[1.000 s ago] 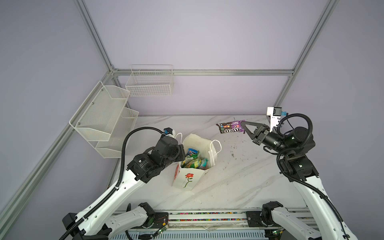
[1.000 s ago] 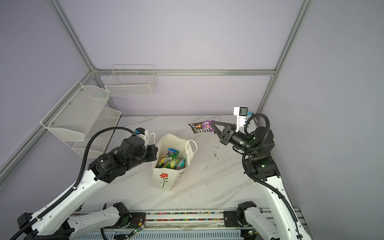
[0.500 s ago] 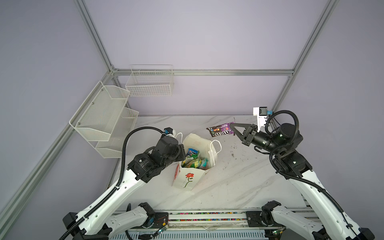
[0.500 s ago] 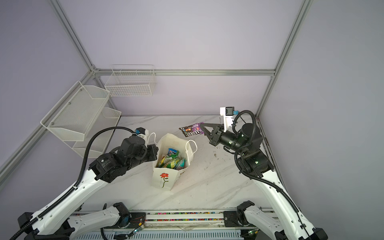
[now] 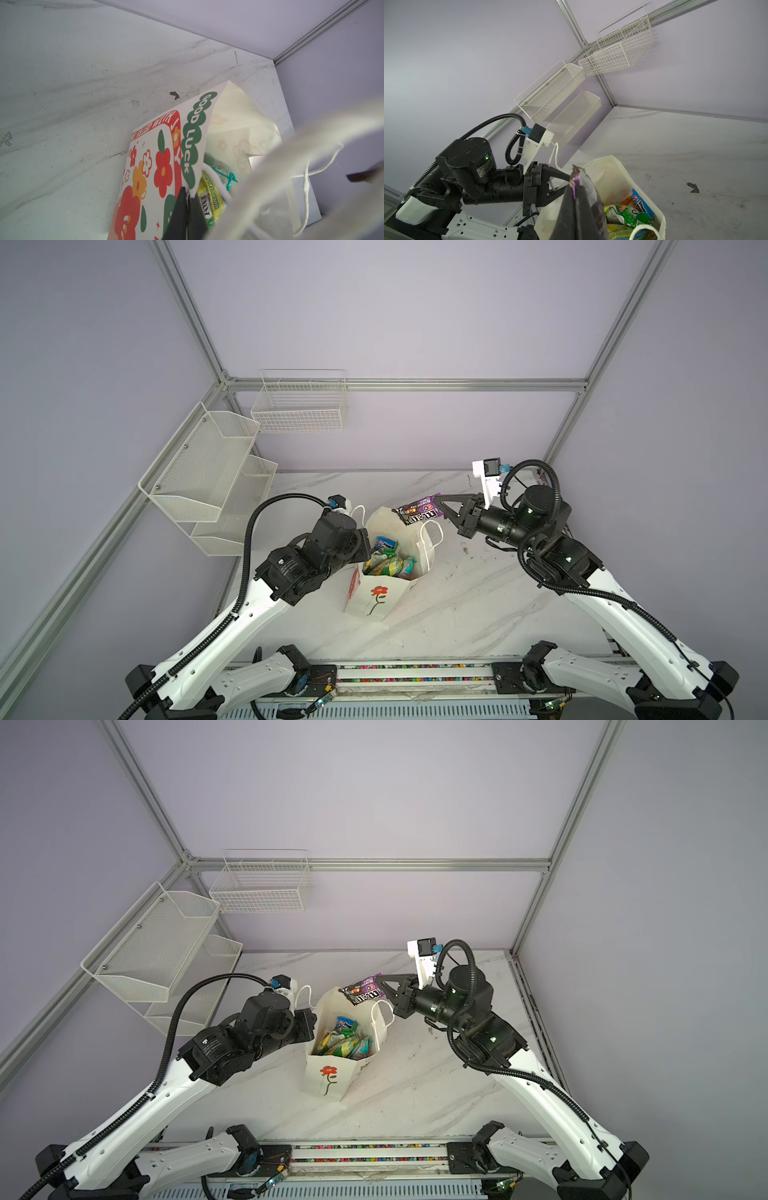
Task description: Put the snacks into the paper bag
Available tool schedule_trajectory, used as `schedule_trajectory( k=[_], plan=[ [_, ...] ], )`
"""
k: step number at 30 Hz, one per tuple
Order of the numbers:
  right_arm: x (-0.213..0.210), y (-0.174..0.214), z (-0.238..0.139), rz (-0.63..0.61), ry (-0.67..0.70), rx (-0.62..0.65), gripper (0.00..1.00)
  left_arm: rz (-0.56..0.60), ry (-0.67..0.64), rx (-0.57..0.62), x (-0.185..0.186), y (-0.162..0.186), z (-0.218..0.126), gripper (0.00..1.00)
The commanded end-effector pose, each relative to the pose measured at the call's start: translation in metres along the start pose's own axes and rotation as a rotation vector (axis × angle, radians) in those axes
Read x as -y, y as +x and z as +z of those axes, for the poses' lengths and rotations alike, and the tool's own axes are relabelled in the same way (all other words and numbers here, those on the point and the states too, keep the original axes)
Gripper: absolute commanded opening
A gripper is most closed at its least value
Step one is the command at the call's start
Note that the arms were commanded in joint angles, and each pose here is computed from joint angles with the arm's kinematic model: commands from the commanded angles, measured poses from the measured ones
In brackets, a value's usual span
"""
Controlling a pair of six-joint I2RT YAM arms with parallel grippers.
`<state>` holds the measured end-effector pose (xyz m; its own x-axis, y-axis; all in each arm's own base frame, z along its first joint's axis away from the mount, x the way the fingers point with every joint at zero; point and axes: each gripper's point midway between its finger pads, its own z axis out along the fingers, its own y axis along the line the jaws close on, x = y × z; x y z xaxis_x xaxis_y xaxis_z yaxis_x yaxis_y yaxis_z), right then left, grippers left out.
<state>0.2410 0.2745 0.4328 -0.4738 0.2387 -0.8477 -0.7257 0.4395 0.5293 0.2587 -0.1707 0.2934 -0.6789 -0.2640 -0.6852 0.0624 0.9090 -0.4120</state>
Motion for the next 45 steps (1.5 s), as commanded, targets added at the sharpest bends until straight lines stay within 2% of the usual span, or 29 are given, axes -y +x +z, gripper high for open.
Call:
schedule_trajectory(
  k=[1, 31, 45],
  plan=[
    [-0.007, -0.007, 0.003, -0.051, 0.028, 0.022, 0.00, -0.026, 0.074, 0.078, 0.016, -0.023, -0.014, 0.00],
    [-0.017, 0.055, 0.064, -0.211, 0.272, -0.142, 0.00, -0.028, 0.067, 0.083, 0.012, -0.021, -0.016, 0.00],
    [-0.014, 0.070, 0.076, -0.233, 0.314, -0.183, 0.00, -0.029, 0.061, 0.086, 0.010, -0.021, -0.017, 0.00]
  ],
)
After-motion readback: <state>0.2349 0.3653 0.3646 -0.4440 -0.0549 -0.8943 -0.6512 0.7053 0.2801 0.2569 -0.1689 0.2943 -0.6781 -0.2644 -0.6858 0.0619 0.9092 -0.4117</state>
